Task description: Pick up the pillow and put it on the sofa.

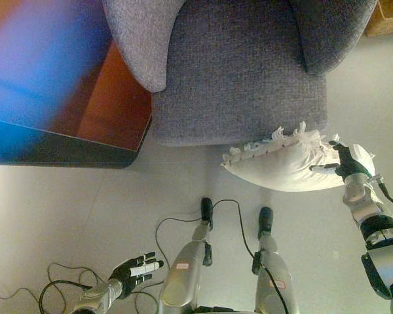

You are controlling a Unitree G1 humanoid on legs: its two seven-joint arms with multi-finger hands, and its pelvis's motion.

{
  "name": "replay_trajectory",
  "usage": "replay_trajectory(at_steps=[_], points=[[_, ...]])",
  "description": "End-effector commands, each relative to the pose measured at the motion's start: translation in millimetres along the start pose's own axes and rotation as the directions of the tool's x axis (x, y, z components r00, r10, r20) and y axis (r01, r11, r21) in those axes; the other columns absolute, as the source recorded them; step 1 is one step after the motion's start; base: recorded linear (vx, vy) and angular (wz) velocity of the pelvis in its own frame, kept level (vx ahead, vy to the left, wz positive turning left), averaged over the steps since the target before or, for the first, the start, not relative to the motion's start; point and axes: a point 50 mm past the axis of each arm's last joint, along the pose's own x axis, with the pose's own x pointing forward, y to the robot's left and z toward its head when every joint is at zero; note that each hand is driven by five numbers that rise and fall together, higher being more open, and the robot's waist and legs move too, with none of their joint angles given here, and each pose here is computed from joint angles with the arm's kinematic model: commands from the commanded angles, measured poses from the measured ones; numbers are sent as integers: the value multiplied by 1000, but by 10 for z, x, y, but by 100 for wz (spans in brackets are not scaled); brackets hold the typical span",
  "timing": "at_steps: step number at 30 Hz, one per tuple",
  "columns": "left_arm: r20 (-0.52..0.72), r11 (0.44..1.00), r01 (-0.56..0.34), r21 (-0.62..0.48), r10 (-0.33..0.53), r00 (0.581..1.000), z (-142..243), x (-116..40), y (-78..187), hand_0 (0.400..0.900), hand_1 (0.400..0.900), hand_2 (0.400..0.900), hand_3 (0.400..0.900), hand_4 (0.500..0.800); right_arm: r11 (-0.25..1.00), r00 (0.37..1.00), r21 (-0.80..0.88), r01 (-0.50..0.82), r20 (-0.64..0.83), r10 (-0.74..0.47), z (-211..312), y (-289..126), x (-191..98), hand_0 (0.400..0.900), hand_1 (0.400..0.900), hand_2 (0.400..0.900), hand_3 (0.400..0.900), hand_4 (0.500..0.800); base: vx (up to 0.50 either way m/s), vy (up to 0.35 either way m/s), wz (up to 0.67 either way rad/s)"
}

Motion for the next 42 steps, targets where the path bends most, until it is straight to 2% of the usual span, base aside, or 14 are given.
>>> replay_trajectory(at_steps=[1,18,25,26,27,28,42], points=[[-71,1000,-22,6,22,997,-185,-47,35,900,900,900,900,800,986,982,-18,167,95,-165,244,-662,112,900,900,900,900,800,-6,37,2],[-63,1000,3,8,-3,998,-170,3,-79,900,900,900,900,800,975,955,-15,222,205,-215,814,-1067,198,900,900,900,900,800,-2,8,0],[-56,1000,7,17,-6,998,-165,9,-111,900,900,900,900,800,983,953,52,178,241,-186,1021,-1173,193,900,900,900,900,800,-3,-2,1],[-53,1000,3,18,-2,999,-160,9,-104,900,900,900,900,800,984,952,57,169,248,-178,1034,-1172,192,780,780,780,780,728,-2,-7,3],[-50,1000,1,21,0,999,-155,9,-101,900,900,900,900,800,986,951,69,155,261,-168,1051,-1166,189,543,543,543,543,586,-7,-6,3],[-48,1000,0,22,1,999,-152,9,-100,900,900,900,900,800,986,950,70,152,265,-165,1059,-1166,188,400,400,400,400,500,0,0,0],[-39,999,-6,32,7,999,-179,-20,-53,900,900,900,900,800,986,939,108,125,308,-153,1013,-1175,174,400,400,400,400,500,0,0,0]])
